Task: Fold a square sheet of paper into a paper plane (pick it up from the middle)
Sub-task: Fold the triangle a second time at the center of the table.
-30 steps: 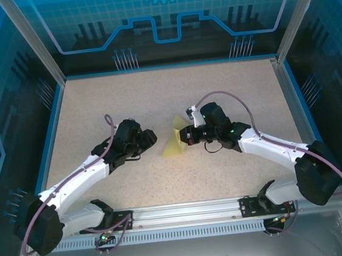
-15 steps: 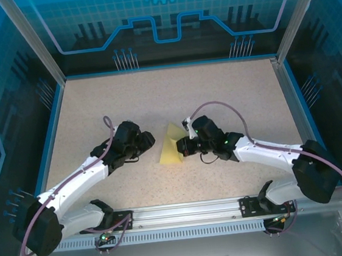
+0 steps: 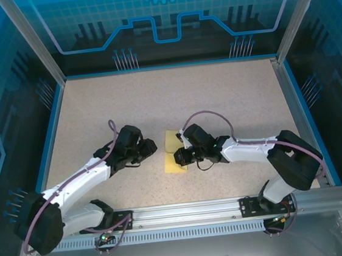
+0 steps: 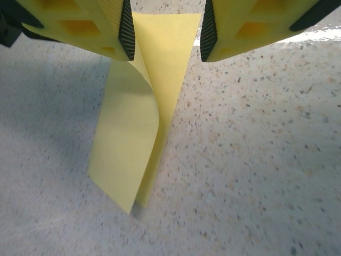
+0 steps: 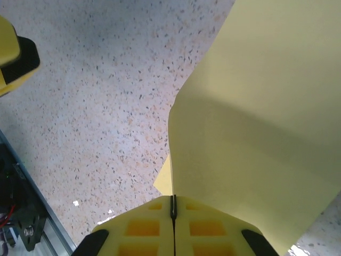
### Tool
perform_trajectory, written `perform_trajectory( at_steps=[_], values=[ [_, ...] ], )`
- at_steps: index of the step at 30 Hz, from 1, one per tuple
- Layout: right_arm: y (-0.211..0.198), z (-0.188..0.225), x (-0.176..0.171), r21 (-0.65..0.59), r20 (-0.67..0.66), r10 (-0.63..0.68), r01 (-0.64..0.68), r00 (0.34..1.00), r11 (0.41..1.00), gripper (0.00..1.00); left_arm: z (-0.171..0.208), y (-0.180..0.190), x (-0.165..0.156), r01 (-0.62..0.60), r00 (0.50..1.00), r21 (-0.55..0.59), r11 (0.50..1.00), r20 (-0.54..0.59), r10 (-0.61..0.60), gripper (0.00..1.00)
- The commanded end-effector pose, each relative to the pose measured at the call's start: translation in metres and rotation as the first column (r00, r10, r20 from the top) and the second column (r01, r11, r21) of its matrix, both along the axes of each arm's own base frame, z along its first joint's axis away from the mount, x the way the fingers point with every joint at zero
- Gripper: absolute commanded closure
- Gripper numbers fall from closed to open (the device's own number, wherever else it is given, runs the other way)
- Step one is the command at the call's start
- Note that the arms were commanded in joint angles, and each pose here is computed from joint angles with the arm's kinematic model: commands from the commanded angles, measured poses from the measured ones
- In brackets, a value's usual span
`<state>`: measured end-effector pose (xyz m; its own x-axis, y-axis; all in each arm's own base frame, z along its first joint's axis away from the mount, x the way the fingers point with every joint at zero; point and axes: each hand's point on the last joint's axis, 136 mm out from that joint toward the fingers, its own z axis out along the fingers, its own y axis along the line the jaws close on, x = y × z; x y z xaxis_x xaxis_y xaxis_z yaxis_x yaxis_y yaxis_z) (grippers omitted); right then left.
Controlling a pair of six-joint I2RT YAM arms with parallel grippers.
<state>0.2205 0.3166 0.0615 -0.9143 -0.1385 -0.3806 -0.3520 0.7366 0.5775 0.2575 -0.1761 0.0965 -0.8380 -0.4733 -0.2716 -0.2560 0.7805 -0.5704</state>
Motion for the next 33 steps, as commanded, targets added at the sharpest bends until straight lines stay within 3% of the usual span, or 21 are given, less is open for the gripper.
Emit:
perform_trajectory(
  at_steps=[1, 16, 33],
  values=[
    [0.008, 0.004, 0.002, 0.046, -0.02, 0.076, -0.075, 0.997, 0.996, 0.94, -0.006, -0.016, -0.003, 0.081, 0.996, -0.059, 0.995, -0.018, -0.082, 0.6],
    [-0.016, -0.012, 0.013, 0.152, -0.099, 0.085, -0.069, 0.991, 0.986, 0.92, -0.019, -0.053, 0.005, 0.204, 0.975, -0.108, 0.973, -0.068, -0.212, 0.63],
    [-0.036, -0.03, 0.023, 0.143, -0.134, 0.091, -0.072, 0.987, 0.987, 0.91, -0.028, -0.075, 0.006, 0.263, 0.957, -0.108, 0.959, -0.095, -0.273, 0.63]
  ],
)
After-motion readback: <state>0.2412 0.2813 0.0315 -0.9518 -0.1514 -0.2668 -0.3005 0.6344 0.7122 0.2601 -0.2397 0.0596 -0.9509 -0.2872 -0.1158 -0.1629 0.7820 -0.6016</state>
